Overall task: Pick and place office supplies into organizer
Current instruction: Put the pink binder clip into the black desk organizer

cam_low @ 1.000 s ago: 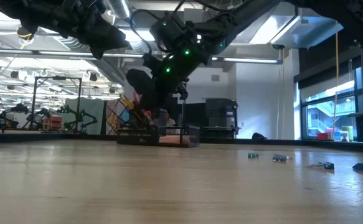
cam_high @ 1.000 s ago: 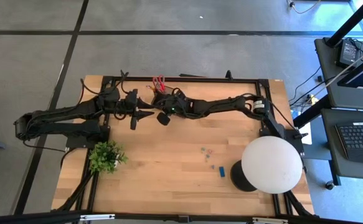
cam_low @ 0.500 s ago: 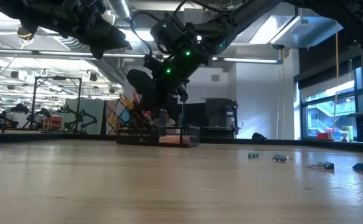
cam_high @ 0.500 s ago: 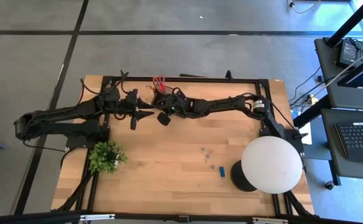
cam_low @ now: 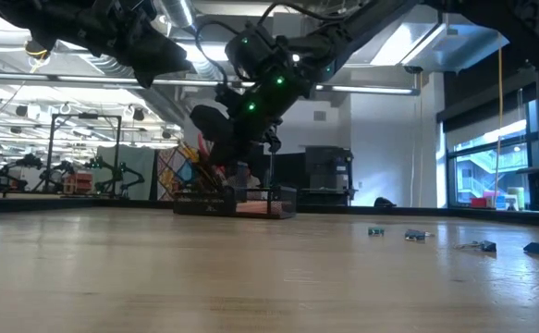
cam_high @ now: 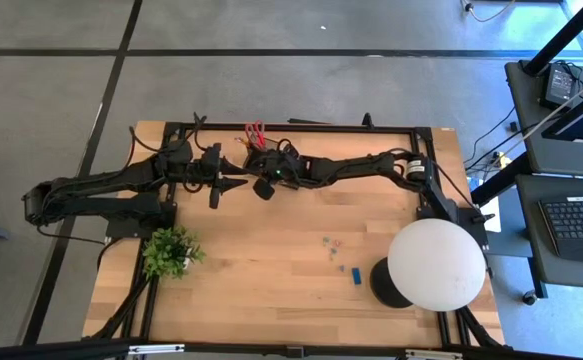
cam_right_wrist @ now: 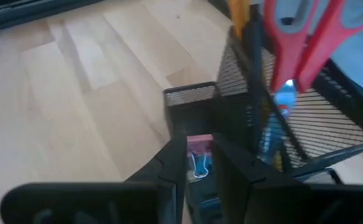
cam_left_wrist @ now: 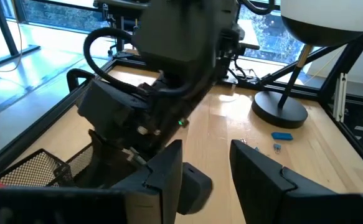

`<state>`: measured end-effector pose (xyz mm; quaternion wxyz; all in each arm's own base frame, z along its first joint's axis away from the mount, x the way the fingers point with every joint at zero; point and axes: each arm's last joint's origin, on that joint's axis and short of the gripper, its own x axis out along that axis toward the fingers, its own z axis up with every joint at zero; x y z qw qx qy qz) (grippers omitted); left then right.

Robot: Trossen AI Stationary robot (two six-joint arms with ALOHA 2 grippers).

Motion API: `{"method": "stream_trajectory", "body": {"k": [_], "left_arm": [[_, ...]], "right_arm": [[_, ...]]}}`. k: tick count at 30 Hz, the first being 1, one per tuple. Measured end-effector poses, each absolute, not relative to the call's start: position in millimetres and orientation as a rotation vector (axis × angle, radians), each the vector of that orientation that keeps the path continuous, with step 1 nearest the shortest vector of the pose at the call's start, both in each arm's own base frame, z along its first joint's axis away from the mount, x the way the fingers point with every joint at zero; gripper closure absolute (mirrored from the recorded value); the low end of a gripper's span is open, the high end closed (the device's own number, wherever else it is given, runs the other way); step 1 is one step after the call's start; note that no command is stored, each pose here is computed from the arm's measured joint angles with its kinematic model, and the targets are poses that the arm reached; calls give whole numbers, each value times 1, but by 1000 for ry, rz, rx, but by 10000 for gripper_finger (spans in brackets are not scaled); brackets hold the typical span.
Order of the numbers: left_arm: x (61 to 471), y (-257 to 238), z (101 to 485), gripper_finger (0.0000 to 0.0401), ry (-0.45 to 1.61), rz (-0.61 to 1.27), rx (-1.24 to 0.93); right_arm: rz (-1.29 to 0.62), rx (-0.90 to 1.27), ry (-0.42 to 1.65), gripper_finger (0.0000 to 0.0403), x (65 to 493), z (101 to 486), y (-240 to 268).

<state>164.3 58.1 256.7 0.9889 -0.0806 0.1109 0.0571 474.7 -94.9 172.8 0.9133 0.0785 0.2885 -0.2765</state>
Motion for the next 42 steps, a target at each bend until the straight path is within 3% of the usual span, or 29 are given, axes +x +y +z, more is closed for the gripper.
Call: {"method": "stream_trajectory", "body": {"k": [42], "left_arm": [[164, 58, 257, 274, 223, 115, -162]], "right_arm": [[-604, 175, 592, 326, 471, 173, -111]]}}
